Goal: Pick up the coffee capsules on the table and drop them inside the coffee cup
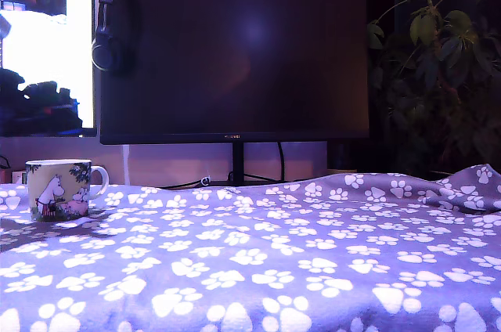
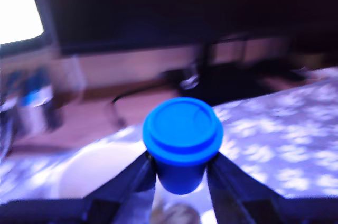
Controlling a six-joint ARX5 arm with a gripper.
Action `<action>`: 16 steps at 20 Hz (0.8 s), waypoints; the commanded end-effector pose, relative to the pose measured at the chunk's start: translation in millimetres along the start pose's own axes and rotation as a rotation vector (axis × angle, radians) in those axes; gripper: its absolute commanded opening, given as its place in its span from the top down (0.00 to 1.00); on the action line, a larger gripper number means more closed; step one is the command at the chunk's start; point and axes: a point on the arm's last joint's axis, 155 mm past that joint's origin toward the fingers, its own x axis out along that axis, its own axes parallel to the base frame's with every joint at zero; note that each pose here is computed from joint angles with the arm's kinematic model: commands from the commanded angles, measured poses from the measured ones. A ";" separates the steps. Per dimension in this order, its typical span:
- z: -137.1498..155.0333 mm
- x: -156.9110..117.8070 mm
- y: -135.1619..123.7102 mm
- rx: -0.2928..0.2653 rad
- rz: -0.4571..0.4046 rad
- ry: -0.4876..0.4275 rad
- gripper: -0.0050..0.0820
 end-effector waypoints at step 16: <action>-20.9 13.9 41.5 -0.136 0.167 0.456 0.84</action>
